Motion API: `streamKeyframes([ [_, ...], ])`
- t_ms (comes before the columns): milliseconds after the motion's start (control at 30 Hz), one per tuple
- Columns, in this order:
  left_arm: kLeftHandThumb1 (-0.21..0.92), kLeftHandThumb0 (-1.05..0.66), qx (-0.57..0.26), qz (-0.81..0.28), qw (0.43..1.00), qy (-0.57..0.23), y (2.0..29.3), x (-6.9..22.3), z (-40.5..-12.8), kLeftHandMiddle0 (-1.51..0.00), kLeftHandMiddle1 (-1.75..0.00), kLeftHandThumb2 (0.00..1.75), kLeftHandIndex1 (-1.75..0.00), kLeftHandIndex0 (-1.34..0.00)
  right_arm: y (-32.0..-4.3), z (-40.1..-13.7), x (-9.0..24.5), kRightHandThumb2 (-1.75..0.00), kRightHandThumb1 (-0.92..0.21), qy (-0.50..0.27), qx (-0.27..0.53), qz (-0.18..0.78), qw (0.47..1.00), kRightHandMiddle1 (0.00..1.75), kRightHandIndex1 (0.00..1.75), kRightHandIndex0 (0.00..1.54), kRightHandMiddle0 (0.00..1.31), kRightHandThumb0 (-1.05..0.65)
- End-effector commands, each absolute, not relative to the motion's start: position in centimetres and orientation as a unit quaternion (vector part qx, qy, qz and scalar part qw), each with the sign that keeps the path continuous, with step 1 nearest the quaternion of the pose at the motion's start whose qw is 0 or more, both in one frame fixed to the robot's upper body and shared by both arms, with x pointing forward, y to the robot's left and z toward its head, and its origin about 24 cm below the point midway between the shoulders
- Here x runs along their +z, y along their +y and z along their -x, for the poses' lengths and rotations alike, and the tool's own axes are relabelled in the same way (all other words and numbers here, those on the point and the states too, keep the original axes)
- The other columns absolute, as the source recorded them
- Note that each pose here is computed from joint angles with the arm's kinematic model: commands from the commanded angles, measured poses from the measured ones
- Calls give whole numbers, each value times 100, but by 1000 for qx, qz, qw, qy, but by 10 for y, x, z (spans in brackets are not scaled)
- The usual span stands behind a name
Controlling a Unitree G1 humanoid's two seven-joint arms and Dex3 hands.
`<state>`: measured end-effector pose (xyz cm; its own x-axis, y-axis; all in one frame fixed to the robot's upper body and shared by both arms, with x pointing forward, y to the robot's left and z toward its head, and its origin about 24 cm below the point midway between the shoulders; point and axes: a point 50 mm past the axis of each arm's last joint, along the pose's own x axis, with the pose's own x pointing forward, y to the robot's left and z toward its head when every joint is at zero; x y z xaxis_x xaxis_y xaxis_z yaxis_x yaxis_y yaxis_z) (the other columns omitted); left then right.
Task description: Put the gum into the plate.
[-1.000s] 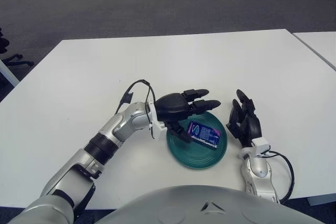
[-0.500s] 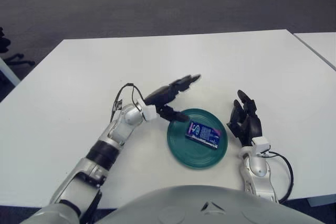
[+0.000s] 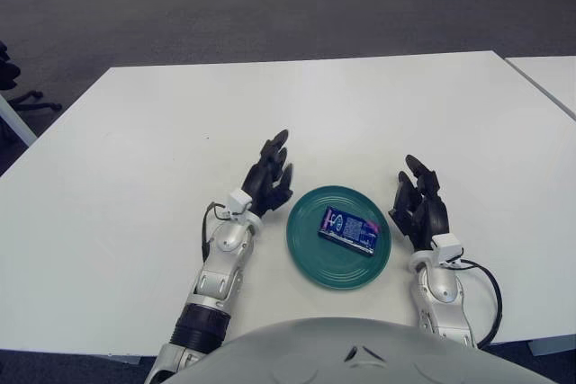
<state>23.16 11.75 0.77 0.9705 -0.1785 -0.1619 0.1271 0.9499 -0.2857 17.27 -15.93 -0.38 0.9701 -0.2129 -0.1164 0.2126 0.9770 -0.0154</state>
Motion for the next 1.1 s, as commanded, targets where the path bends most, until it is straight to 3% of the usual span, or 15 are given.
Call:
streamKeyframes([
  [0,92,-98,-50,155,981,105,128,9,-237,-49,-44,95,-124,-28,-158,-147,-42,-84,-92,189,-112,-5,975,56,4,33,0,-76],
  [133,92,-95,-37,150,982,108,135,6,-233,-43,-73,95,-130,-33,-158,-146,-43,-84,-92,190,-113,-6,975,55,3,33,0,-76],
  [333,92,-93,-3,156,982,109,148,-1,-214,-47,-94,93,-134,-40,-160,-144,-42,-84,-92,191,-114,-5,975,53,3,34,0,-75],
  [1067,92,-91,39,128,974,181,151,-23,-167,-49,-100,91,-133,-38,-165,-140,-45,-84,-92,199,-108,2,974,52,3,36,0,-74],
])
